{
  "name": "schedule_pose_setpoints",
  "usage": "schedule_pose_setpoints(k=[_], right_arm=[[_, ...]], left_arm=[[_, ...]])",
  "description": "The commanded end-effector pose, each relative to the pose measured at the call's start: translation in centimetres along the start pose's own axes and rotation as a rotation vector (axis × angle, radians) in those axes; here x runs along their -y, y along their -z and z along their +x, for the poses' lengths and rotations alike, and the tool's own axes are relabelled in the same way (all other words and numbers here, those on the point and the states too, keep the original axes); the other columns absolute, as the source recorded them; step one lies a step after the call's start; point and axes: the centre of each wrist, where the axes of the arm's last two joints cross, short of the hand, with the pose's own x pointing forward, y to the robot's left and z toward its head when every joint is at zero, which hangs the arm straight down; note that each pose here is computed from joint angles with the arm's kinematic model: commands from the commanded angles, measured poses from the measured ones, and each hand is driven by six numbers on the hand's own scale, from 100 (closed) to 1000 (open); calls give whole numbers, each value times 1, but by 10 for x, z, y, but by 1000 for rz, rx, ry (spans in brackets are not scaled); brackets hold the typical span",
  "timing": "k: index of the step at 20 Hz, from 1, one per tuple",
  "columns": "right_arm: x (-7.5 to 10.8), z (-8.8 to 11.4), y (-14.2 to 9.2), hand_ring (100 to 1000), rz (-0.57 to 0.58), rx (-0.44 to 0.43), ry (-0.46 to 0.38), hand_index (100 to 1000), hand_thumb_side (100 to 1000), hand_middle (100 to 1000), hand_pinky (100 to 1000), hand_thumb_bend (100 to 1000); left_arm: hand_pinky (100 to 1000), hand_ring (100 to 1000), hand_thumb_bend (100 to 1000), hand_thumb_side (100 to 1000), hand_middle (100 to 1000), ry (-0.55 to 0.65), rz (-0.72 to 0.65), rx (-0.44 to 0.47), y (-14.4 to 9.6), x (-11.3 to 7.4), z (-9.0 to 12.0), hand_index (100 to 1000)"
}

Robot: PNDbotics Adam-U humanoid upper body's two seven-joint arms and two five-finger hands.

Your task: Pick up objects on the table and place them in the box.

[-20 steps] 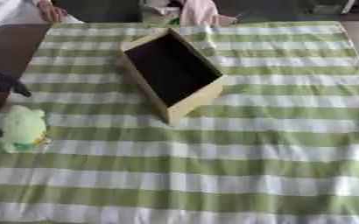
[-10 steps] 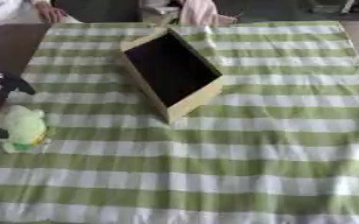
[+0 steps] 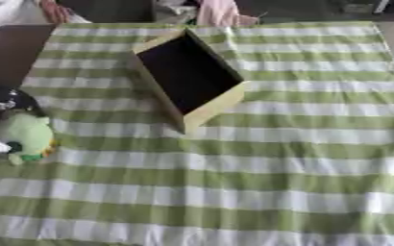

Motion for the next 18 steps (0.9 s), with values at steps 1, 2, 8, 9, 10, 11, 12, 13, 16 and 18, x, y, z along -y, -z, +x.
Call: schedule_pose_setpoints(k=[1,2,8,9,10,11,12,13,16,18], right_arm=[[2,4,4,624,-1,16,-1,800,1000,575,650,100],[2,4,4,624,-2,15,-2,800,1000,575,650,100],[2,4,3,624,-6,9,-2,798,1000,575,649,100],[2,3,3,624,-7,7,-2,797,1000,575,649,100],[3,3,3,624,-8,6,-2,797,1000,575,649,100],[3,3,3,624,-8,6,-4,797,1000,575,649,100],[3,3,3,624,-9,5,-5,797,1000,575,649,100],[3,3,3,623,-9,5,-7,796,1000,575,649,100],[3,3,4,624,-10,4,-12,796,1000,575,649,100],[4,4,5,624,-7,7,-16,796,1000,576,650,100]], left_arm=[[612,761,205,339,707,91,-46,57,-12,-15,-2,828],[603,753,160,314,700,90,-32,53,-14,-18,-2,822],[447,622,100,190,585,109,56,24,-23,-35,1,730],[429,609,100,185,570,119,78,22,-24,-39,2,713],[425,608,100,178,568,116,104,20,-25,-42,3,711],[417,604,100,273,567,116,131,18,-26,-47,3,709],[417,604,100,158,565,117,154,16,-27,-52,4,709],[416,604,100,144,566,122,178,17,-28,-59,5,710],[416,606,100,125,567,149,247,31,-31,-85,9,713],[414,606,100,109,567,167,290,47,-29,-105,13,713]])
